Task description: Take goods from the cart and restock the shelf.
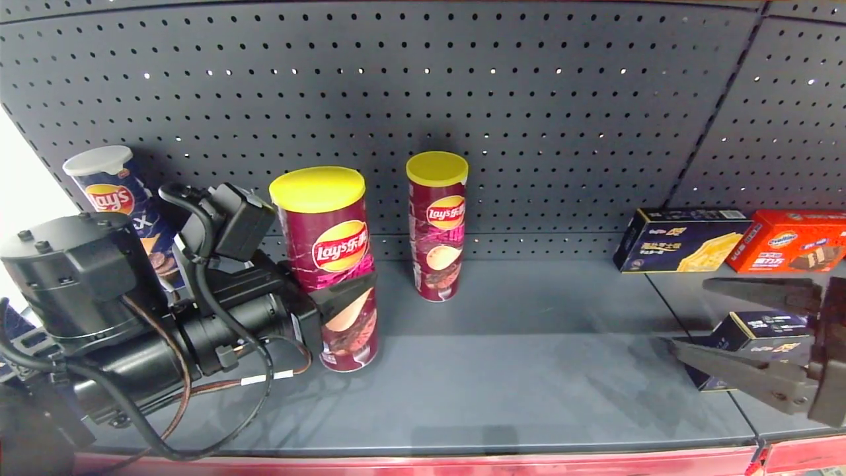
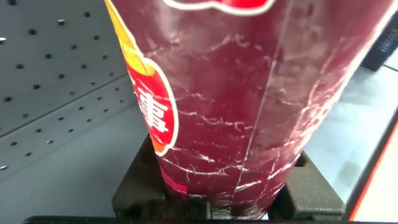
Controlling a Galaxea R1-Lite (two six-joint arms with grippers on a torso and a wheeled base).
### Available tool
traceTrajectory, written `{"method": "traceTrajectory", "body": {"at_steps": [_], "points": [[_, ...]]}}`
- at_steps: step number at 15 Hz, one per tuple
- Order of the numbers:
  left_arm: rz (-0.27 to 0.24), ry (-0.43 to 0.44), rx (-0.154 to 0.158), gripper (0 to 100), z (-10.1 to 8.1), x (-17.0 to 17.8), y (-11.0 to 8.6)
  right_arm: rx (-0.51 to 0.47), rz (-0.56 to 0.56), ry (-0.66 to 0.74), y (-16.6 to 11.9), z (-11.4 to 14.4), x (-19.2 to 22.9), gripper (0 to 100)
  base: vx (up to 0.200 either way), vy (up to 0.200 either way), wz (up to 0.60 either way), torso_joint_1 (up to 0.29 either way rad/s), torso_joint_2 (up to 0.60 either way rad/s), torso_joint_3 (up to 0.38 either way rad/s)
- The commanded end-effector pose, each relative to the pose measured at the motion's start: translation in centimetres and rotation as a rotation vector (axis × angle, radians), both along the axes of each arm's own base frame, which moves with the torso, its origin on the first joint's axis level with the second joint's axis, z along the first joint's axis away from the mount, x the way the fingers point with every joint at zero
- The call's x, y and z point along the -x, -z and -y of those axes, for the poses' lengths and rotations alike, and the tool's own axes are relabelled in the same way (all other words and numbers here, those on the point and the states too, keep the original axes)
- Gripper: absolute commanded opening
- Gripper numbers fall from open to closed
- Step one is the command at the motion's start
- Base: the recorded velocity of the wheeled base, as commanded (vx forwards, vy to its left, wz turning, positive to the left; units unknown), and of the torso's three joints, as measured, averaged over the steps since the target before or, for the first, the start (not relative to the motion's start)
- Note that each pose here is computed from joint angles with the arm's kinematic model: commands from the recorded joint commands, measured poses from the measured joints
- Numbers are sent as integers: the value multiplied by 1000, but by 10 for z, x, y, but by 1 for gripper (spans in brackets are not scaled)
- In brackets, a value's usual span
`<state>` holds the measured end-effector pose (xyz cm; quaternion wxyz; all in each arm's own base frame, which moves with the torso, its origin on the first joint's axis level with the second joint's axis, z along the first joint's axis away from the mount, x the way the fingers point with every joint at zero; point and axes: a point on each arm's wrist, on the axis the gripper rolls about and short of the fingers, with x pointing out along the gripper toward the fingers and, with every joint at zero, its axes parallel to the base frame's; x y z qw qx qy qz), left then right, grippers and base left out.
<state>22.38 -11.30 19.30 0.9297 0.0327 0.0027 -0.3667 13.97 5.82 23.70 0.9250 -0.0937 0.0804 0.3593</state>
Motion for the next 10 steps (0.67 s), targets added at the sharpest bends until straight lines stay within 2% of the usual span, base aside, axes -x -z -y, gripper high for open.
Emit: {"method": "traceTrajectory", "body": {"at_steps": [1, 2, 4, 8, 10], "points": [[6, -17, 2, 0, -4, -1, -1, 15, -40, -9, 5, -12, -28, 100, 0, 0, 0, 0, 0, 0], [9, -22, 3, 0, -5, -1, -2, 1, -3, -13, 2, -21, -51, 100, 0, 0, 0, 0, 0, 0], [9, -26, 3, 0, -7, -1, -2, -6, 21, -36, 3, -32, -72, 100, 0, 0, 0, 0, 0, 0], [9, -43, 3, 0, -11, -2, -2, -45, 69, -158, 10, -54, -114, 100, 0, 0, 0, 0, 0, 0], [9, -43, 3, 0, -10, -3, -2, -69, 100, -232, 4, -65, -141, 100, 0, 0, 0, 0, 0, 0]]}}
